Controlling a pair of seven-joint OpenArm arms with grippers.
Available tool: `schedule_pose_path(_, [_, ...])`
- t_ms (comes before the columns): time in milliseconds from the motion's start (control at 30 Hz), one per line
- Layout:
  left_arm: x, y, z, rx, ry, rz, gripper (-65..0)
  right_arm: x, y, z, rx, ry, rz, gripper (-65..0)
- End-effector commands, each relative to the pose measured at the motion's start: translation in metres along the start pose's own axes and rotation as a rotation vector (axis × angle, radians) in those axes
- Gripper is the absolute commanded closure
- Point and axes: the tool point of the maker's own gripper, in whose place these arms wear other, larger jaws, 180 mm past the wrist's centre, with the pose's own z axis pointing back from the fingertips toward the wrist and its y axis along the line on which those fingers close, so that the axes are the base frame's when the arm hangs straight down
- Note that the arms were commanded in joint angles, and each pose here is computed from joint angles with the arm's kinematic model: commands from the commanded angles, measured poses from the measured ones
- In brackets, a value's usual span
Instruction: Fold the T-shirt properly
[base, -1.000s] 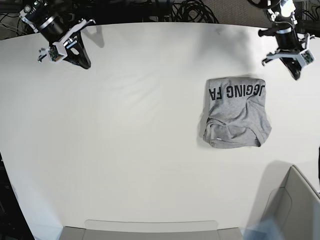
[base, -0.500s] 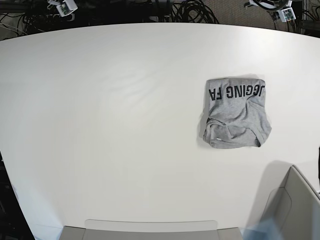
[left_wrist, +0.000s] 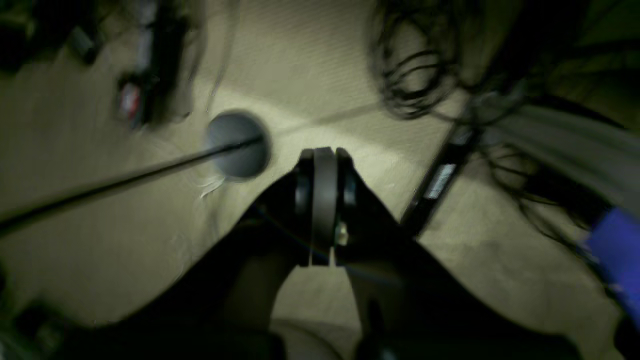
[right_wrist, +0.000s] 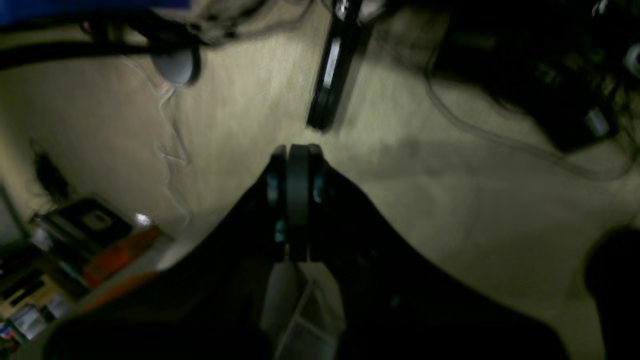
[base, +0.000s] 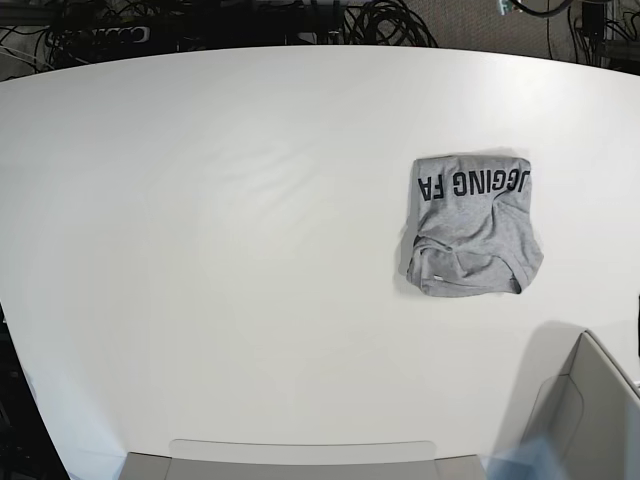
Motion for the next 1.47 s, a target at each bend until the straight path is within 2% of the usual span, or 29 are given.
schedule_pose_path(0, [-0.016,0.008,0.000,0.028,0.034,-0.024,0.0,-0.002,-0.004,-0.002,0.005,0.008,-0.008,0.0])
schedule_pose_path(167, [-0.026,0.007,-0.038,0.046,0.093,-0.089,0.0,-0.004,-0.018,-0.034,-0.003,0.051,-0.067,0.0])
schedule_pose_path(233, [-0.035,0.001,-0.052,0.004,0.131,-0.128,0.0,-0.006,-0.025,-0.042,-0.018,0.066,-0.069,0.0])
schedule_pose_path(300, [-0.044,0.002,-0.066,-0.025,0.171,-0.153,0.0,-0.010,-0.044,-0.045,-0.082,0.078,-0.074,0.0])
schedule_pose_path(400, [-0.054,0.013,-0.083,-0.016,0.219,-0.169,0.0,-0.006,-0.074,-0.047,-0.226,0.067,-0.079,0.0])
schedule_pose_path(467, [-0.058,0.028,-0.094,0.028,0.231,-0.173,0.0,-0.001,-0.091,-0.045,-0.306,0.057,-0.085,0.0])
schedule_pose_path(567, [-0.062,0.052,-0.108,0.102,0.246,-0.175,0.0,0.002,-0.104,-0.044,-0.362,0.057,-0.098,0.0])
schedule_pose_path(733, [-0.073,0.072,-0.118,0.184,0.266,-0.170,0.0,0.018,-0.116,-0.045,-0.382,0.046,-0.106,0.0])
schedule_pose_path(900, [-0.074,0.071,-0.123,0.206,0.279,-0.161,0.0,0.028,-0.121,-0.044,-0.389,0.033,-0.099,0.0])
schedule_pose_path(1233, [-0.047,0.048,-0.135,0.180,0.235,-0.134,0.0,0.026,-0.123,-0.042,-0.392,0.039,-0.088,0.0])
schedule_pose_path(1433, [-0.042,0.028,-0.138,0.151,0.226,-0.121,0.0,0.023,-0.105,-0.054,-0.341,0.086,0.000,0.0])
